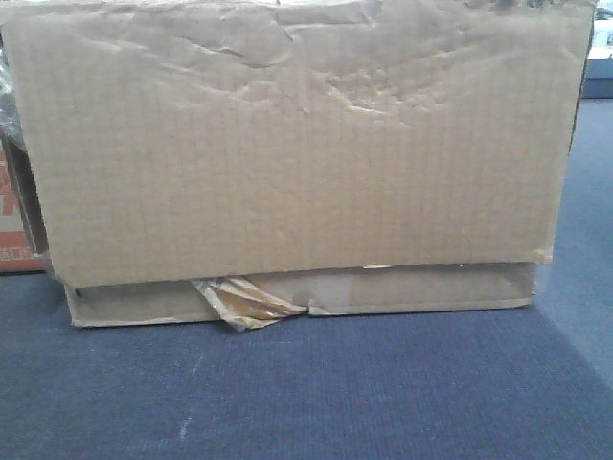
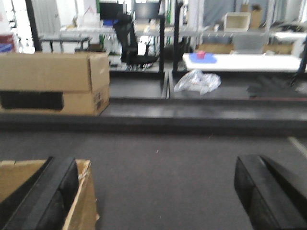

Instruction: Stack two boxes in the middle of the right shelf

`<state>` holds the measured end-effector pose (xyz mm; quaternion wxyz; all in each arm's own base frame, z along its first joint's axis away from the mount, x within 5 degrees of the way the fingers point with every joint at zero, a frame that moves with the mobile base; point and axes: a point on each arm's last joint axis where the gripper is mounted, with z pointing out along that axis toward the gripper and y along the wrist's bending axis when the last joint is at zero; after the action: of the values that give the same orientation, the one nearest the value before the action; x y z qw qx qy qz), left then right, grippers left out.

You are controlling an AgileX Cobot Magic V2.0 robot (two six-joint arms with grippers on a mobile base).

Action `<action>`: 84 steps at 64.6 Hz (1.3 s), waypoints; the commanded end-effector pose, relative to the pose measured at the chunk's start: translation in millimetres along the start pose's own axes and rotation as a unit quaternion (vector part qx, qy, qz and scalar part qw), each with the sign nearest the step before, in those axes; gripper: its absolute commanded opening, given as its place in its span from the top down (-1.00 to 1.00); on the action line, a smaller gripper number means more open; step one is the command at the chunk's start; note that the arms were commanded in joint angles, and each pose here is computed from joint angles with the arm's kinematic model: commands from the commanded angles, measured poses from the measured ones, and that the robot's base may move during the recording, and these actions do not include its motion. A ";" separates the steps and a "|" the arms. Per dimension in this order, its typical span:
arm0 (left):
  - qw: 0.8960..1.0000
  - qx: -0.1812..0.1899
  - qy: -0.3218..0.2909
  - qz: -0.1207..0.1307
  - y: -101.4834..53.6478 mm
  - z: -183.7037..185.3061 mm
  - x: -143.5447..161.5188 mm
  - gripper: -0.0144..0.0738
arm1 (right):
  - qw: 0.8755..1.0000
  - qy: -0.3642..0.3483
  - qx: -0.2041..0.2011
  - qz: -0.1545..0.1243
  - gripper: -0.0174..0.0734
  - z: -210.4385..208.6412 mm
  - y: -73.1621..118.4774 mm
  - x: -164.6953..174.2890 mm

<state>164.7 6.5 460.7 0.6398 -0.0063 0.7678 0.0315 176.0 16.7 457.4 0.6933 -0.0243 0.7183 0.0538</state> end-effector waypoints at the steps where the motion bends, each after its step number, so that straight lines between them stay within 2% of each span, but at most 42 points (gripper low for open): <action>1: 0.996 0.002 0.086 0.001 -1.5 23.0 2.4 -0.38 | 1.000 0.013 -0.014 -0.001 -0.64 5.7 5.0 2.2; 8: 0.983 -0.006 0.183 0.002 0.5 46.6 0.8 -0.38 | 0.999 0.039 -0.031 -0.002 -0.64 11.6 11.2 8.5; 14: 0.969 -0.018 0.245 0.023 6.4 66.6 0.1 -0.38 | 0.997 0.060 -0.042 -0.003 -0.64 14.2 15.2 13.3; 20: 0.949 -0.032 0.312 0.037 20.0 88.2 6.7 -0.38 | 0.995 0.086 -0.050 -0.005 -0.64 15.2 18.0 18.6; 25: 0.931 -0.030 0.362 0.044 32.0 110.2 18.0 -0.40 | 0.993 0.108 -0.054 -0.006 -0.64 14.8 19.5 22.8; 29: 0.920 -0.026 0.389 0.037 45.0 128.6 31.3 -0.50 | 0.991 0.120 -0.058 -0.007 -0.64 14.2 20.5 24.9; 37: 0.910 -0.009 0.413 0.029 62.9 152.9 50.9 -0.68 | 0.991 0.121 -0.058 -0.007 -0.64 14.2 20.5 25.1; 41: 0.905 0.006 0.424 0.032 67.5 166.8 62.3 -0.68 | 0.991 0.121 -0.058 -0.007 -0.64 14.2 20.5 25.1; 51: 0.900 0.006 0.435 0.028 73.5 197.3 85.3 -0.64 | 0.991 0.122 -0.058 -0.007 -0.64 14.2 20.5 25.2; 58: 0.891 0.010 0.453 0.025 75.7 212.8 102.0 -0.58 | 0.990 0.125 -0.058 -0.008 -0.64 14.0 20.6 25.9; 64: 0.886 0.012 0.462 0.022 77.1 222.6 112.8 -0.48 | 0.990 0.131 -0.058 -0.008 -0.64 13.7 20.6 26.9; 69: 0.883 0.013 0.470 0.021 77.8 227.9 119.5 -0.28 | 0.989 0.134 -0.058 -0.008 -0.64 13.7 20.6 27.7; 76: 0.882 0.014 0.471 0.021 77.9 228.9 120.9 0.12 | 0.989 0.134 -0.058 -0.008 -0.64 13.7 20.6 27.7; 84: 0.881 0.014 0.472 0.020 77.8 228.7 121.0 0.74 | 0.989 0.134 -0.058 -0.008 -0.64 13.7 20.6 27.7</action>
<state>362.6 100.3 299.9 0.1895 0.0048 0.9815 0.0280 185.7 39.5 427.7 0.5830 -0.0761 0.8042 0.0873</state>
